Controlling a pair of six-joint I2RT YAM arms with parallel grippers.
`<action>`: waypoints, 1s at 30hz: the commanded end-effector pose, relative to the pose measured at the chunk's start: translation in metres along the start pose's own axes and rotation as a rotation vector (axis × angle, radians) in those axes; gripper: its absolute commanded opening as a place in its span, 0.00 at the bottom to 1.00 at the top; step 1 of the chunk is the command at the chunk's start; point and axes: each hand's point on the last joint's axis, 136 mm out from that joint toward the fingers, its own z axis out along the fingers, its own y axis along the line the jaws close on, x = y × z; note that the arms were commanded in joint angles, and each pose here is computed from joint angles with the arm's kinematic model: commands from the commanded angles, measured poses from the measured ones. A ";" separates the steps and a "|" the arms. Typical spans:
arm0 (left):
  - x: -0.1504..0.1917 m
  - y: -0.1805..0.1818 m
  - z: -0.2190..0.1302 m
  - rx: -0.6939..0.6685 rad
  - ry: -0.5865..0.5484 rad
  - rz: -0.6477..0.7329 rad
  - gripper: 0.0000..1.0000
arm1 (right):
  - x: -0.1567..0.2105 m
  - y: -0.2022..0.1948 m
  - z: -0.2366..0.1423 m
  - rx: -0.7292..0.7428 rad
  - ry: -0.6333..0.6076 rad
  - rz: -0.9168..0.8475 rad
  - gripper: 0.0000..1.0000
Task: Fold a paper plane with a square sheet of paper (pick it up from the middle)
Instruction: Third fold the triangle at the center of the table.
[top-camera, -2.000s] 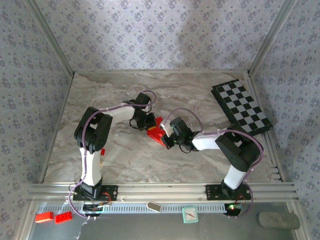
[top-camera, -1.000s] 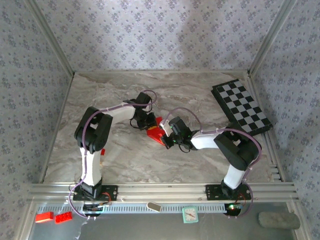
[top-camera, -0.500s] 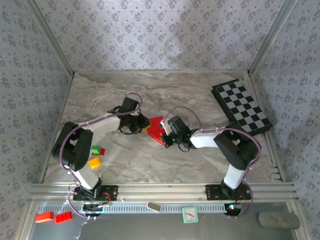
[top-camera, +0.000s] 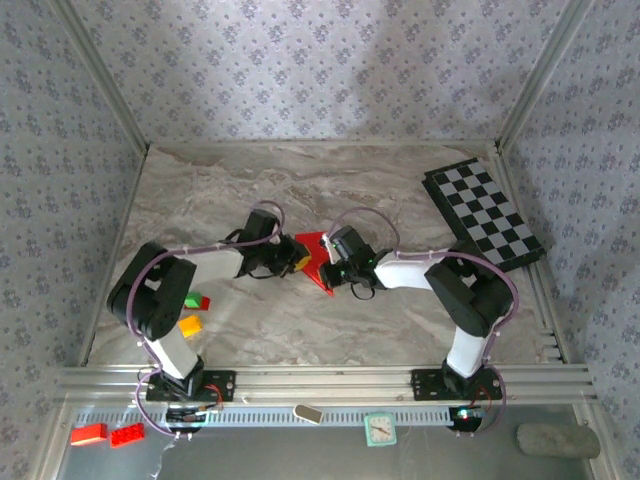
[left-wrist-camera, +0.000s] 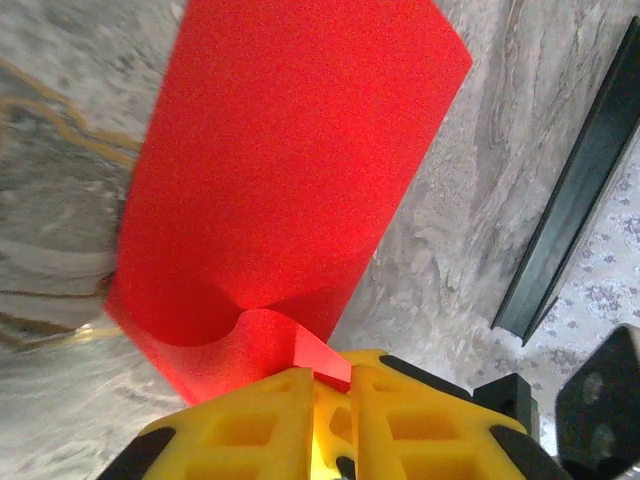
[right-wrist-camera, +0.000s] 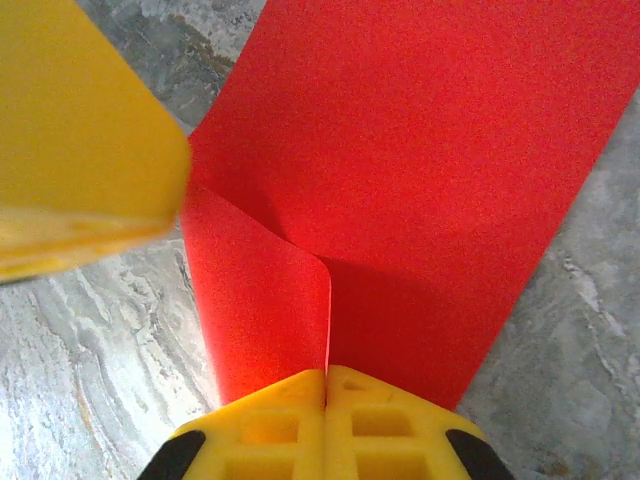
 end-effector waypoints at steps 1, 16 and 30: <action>0.005 -0.007 0.009 0.042 0.033 -0.004 0.16 | 0.014 -0.006 0.004 0.026 0.069 0.040 0.04; 0.020 0.023 0.013 -0.051 0.051 -0.006 0.14 | 0.015 -0.011 0.005 0.041 0.090 0.054 0.04; 0.017 0.040 0.021 -0.103 0.053 -0.007 0.13 | 0.018 -0.013 0.007 0.049 0.105 0.063 0.04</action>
